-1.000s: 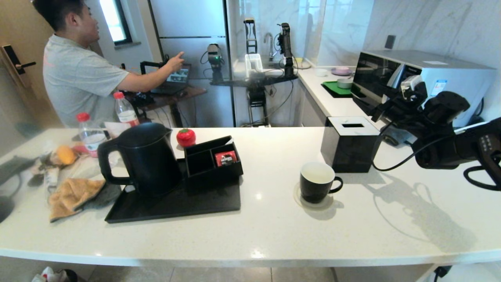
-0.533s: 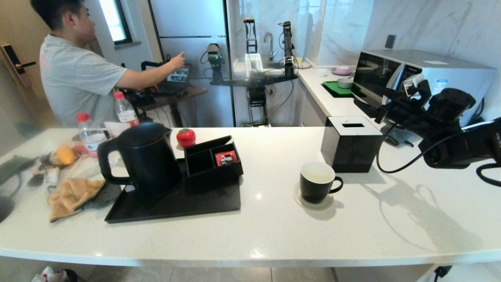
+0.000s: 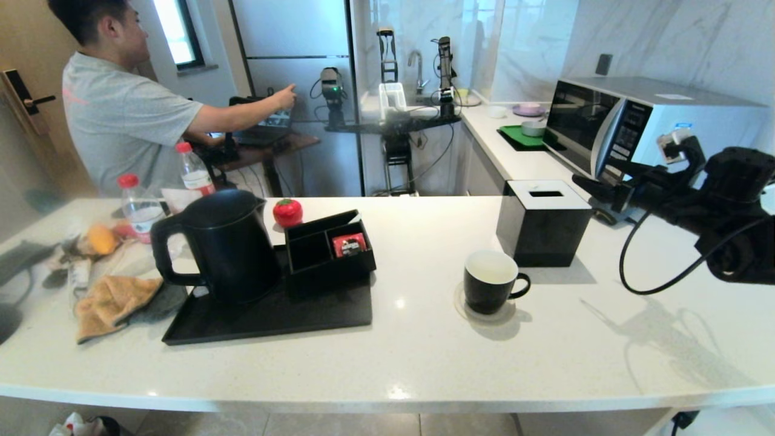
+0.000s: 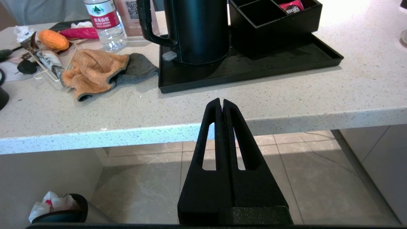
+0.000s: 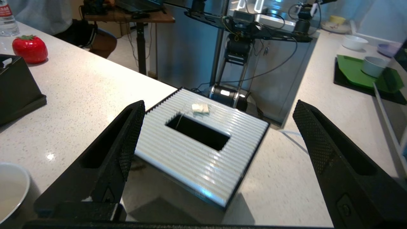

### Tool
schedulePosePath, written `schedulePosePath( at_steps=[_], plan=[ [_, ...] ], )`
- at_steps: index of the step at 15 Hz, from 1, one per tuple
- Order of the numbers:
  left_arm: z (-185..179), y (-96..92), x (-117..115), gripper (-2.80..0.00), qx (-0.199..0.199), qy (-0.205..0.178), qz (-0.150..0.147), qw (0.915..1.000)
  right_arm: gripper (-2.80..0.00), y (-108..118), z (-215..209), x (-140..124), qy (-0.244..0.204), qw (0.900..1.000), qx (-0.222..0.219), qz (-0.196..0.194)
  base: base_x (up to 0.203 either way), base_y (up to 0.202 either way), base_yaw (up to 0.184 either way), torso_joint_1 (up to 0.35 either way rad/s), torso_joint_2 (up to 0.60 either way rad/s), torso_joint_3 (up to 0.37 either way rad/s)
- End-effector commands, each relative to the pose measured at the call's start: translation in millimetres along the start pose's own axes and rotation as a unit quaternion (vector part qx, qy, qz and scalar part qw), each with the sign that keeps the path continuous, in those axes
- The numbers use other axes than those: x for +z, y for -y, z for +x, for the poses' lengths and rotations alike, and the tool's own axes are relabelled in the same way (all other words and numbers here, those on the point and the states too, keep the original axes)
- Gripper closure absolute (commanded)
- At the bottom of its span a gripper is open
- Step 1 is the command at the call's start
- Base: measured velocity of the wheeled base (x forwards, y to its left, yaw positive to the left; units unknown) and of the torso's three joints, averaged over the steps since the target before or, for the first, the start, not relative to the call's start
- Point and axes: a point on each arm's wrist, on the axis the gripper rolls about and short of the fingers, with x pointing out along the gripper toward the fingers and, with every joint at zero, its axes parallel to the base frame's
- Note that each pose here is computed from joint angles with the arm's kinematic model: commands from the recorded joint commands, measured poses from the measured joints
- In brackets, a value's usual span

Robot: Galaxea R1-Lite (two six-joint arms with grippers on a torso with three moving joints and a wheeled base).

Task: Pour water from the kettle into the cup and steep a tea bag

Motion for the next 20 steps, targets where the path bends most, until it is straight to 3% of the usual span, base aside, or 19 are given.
schedulePosePath(
  at_steps=[1,4,5,13,20],
  plan=[
    [0,0.0,0,0.0,0.0,0.0,0.0,1.0,-2.8,-3,-21,20,0.006,1.0,-0.011,-0.009,0.0,0.0,0.0,0.0,0.0,0.0],
    [0,0.0,0,0.0,0.0,0.0,0.0,1.0,-2.8,-10,-50,25,-0.011,1.0,-0.026,0.0,0.0,0.0,0.0,0.0,0.0,0.0],
    [0,0.0,0,0.0,0.0,0.0,0.0,1.0,0.0,-15,-59,25,-0.018,0.999,-0.028,0.005,0.0,0.0,0.0,0.0,0.0,0.0],
    [0,0.0,0,0.0,0.0,0.0,0.0,1.0,0.0,-51,-110,37,-0.028,0.998,-0.052,0.021,0.0,0.0,0.0,0.0,0.0,0.0],
    [0,0.0,0,0.0,0.0,0.0,0.0,1.0,0.0,-99,-182,-4,-0.066,0.992,-0.101,0.046,0.0,0.0,0.0,0.0,0.0,0.0]
  ],
)
